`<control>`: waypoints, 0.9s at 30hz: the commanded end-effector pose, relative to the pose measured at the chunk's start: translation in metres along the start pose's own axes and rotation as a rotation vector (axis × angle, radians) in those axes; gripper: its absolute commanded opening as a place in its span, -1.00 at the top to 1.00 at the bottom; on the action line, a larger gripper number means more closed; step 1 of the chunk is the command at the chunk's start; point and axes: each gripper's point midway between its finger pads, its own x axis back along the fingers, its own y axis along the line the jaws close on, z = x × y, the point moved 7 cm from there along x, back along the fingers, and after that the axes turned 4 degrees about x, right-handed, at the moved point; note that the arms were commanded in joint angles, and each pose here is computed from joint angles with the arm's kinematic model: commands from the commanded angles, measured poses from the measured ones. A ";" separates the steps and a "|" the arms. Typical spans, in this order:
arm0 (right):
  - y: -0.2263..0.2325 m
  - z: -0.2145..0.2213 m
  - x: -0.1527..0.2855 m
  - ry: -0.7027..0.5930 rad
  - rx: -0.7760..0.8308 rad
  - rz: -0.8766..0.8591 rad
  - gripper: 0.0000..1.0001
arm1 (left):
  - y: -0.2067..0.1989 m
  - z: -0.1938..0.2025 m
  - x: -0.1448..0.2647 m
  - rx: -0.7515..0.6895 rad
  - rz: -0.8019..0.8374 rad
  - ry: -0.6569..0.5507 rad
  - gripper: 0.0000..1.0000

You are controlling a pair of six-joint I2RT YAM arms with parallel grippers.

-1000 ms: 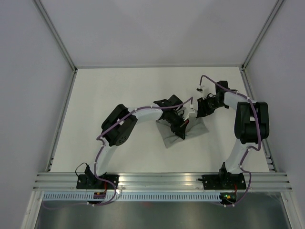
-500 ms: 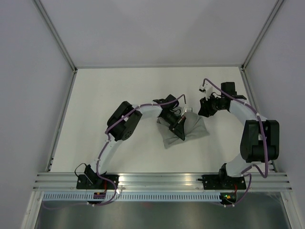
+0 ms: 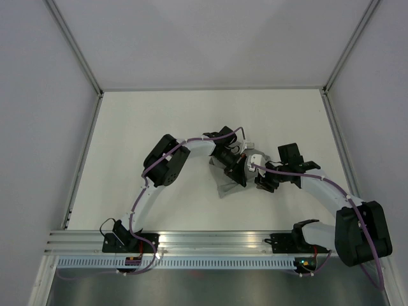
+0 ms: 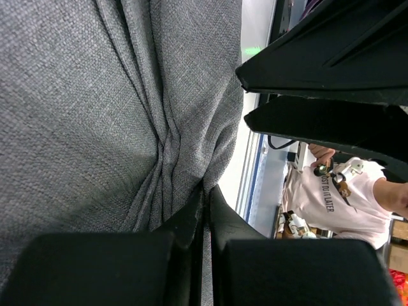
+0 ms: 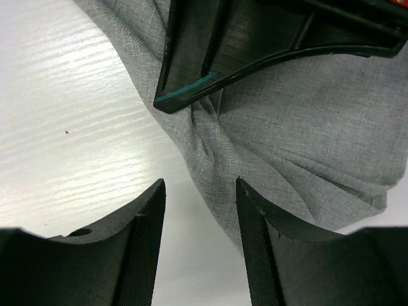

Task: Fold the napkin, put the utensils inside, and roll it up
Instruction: Roll the napkin with the utensil

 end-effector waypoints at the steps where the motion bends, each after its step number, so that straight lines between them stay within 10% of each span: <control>1: -0.013 -0.016 0.000 -0.050 0.197 0.064 -0.10 | 0.032 0.013 -0.002 0.169 -0.108 0.015 0.95; 27: 0.000 -0.007 -0.032 0.007 0.236 -0.038 0.03 | 0.037 0.003 -0.002 0.212 -0.162 -0.015 0.95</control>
